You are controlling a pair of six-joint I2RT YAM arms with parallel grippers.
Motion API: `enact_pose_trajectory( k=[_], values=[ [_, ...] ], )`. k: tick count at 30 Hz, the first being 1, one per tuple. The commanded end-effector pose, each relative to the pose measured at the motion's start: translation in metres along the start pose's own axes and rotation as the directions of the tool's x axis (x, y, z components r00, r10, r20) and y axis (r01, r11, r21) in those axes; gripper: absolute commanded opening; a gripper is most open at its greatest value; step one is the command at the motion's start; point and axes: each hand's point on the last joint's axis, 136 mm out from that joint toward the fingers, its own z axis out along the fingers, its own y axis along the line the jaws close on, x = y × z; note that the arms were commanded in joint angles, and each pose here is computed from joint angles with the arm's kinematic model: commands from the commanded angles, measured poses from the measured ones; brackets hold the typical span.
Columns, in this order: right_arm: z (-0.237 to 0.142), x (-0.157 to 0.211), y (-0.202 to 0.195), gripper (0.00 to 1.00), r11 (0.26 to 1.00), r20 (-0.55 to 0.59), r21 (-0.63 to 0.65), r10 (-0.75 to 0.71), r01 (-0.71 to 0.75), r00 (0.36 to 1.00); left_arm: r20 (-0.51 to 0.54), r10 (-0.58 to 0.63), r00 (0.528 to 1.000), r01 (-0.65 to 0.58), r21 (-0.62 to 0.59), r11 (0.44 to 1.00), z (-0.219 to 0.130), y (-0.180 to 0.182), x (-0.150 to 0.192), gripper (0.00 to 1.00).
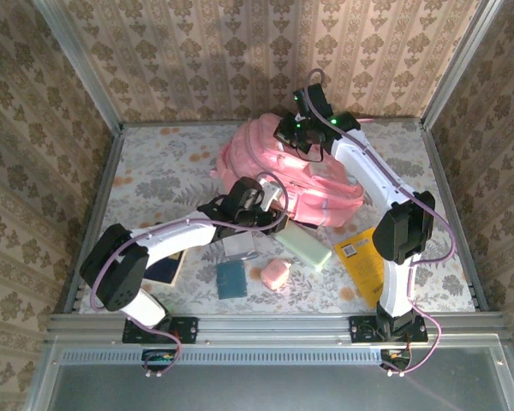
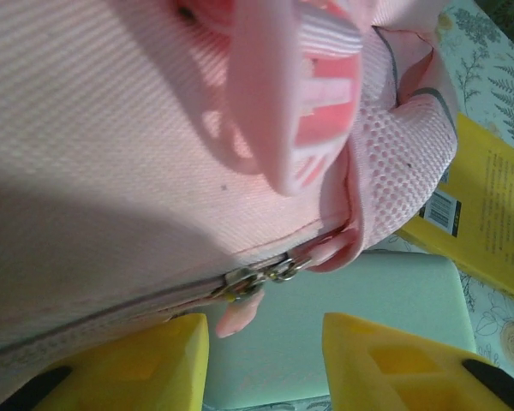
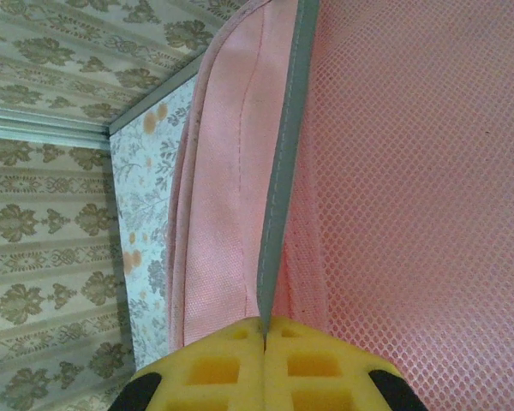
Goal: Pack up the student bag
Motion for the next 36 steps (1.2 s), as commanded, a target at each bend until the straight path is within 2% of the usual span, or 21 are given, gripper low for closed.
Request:
enact_pose_trajectory(
  k=[1, 4, 15, 24, 36],
  values=[
    [-0.027, -0.022, 0.042, 0.0, 0.989, 0.059, -0.149, 0.031, -0.022, 0.998, -0.021, 0.017, 1.0, -0.018, -0.063, 0.998, 0.002, 0.005, -0.004, 0.44],
    [-0.027, -0.023, 0.043, 0.0, 0.986, 0.054, -0.16, 0.047, -0.038, 0.997, -0.042, 0.022, 0.999, -0.026, -0.09, 0.996, 0.008, 0.005, -0.002, 0.49],
    [-0.029, -0.027, 0.043, 0.0, 0.98, 0.042, -0.185, 0.086, -0.077, 0.995, -0.088, 0.0, 0.996, -0.017, -0.195, 0.981, 0.02, 0.019, 0.006, 0.45],
    [-0.032, -0.022, 0.051, 0.0, 0.966, 0.015, -0.235, 0.117, -0.11, 0.993, -0.073, 0.0, 0.997, -0.016, -0.211, 0.977, 0.027, 0.021, -0.005, 0.49],
    [-0.026, -0.013, 0.047, 0.0, 0.96, -0.013, -0.252, 0.12, -0.12, 0.993, -0.06, 0.04, 0.997, -0.055, -0.293, 0.954, 0.024, 0.033, -0.021, 0.12]
  ],
)
